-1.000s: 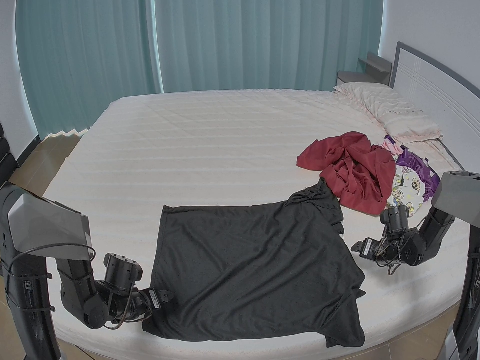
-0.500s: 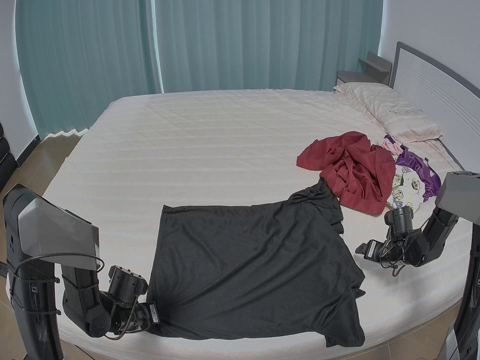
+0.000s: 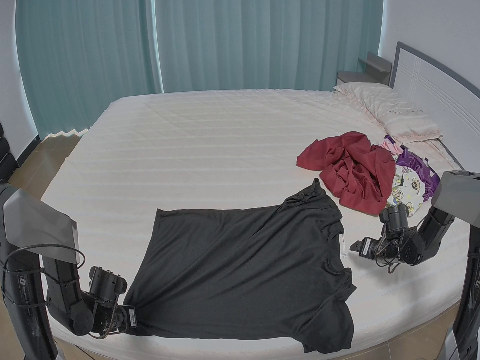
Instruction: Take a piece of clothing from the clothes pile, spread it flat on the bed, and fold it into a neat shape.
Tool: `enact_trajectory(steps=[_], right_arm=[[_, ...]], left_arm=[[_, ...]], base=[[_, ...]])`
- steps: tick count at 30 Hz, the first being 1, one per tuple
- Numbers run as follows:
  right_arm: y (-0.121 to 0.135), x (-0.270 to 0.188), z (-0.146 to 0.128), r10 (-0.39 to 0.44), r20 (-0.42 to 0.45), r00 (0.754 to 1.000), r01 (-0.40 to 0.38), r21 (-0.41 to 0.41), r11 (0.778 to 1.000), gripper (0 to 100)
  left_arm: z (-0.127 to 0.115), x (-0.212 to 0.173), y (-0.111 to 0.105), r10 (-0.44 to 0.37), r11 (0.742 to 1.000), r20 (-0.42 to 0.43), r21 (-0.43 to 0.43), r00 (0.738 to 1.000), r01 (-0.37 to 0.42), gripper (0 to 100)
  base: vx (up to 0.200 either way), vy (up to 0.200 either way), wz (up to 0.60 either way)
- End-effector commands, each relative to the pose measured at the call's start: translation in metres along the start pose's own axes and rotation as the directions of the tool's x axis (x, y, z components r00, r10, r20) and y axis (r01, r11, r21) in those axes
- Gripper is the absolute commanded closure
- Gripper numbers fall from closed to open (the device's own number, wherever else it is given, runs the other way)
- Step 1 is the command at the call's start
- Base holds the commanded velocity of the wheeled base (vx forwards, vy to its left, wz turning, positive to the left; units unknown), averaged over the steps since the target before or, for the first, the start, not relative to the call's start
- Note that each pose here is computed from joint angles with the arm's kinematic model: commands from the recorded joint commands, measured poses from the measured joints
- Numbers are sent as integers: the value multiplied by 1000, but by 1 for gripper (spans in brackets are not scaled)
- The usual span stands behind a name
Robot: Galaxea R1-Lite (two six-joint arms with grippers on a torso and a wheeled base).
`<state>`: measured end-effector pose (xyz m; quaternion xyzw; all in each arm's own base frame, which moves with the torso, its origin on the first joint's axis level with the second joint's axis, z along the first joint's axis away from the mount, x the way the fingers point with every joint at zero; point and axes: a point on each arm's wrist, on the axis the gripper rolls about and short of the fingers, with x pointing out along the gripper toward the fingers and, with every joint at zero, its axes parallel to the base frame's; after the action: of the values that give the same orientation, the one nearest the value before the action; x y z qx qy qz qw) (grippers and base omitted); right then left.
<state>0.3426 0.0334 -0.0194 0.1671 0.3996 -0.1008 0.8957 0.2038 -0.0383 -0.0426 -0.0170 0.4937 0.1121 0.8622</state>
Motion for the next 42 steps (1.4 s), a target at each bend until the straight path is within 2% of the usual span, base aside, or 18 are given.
enact_trajectory(steps=[1,12,13,17,22,25,26,39,42], right_arm=[[9,5,-1,19,2,1000,-19,-14,1000,0],[38,27,-8,80,-3,997,-80,-26,996,0],[41,29,-8,85,-2,996,-85,-14,996,0],[46,35,-7,96,2,995,-96,20,995,0],[47,45,-11,92,-6,996,-92,21,996,0],[50,46,-8,101,7,995,-101,64,993,0],[52,46,-7,105,10,994,-106,75,992,100],[50,47,-3,105,22,994,-107,99,989,100],[46,42,2,97,34,995,-101,134,986,100]], left_arm=[[-2,0,5,17,1000,-20,1,1000,-17,100],[1,5,13,42,999,-25,-19,999,-43,100],[1,7,13,43,999,-26,-20,999,-44,0],[2,9,14,47,999,-29,-26,998,-48,0],[3,9,15,47,998,-23,-32,999,-48,0],[4,9,14,43,998,-15,-35,999,-44,0],[5,9,14,42,998,-10,-36,999,-42,0],[8,11,14,40,998,1,-48,999,-40,0],[8,11,14,38,998,-1,-48,999,-38,0]], base=[[0,0,0],[0,0,0],[0,0,0],[0,0,0],[0,0,0],[0,0,0],[0,0,0],[0,0,0],[0,0,0]])
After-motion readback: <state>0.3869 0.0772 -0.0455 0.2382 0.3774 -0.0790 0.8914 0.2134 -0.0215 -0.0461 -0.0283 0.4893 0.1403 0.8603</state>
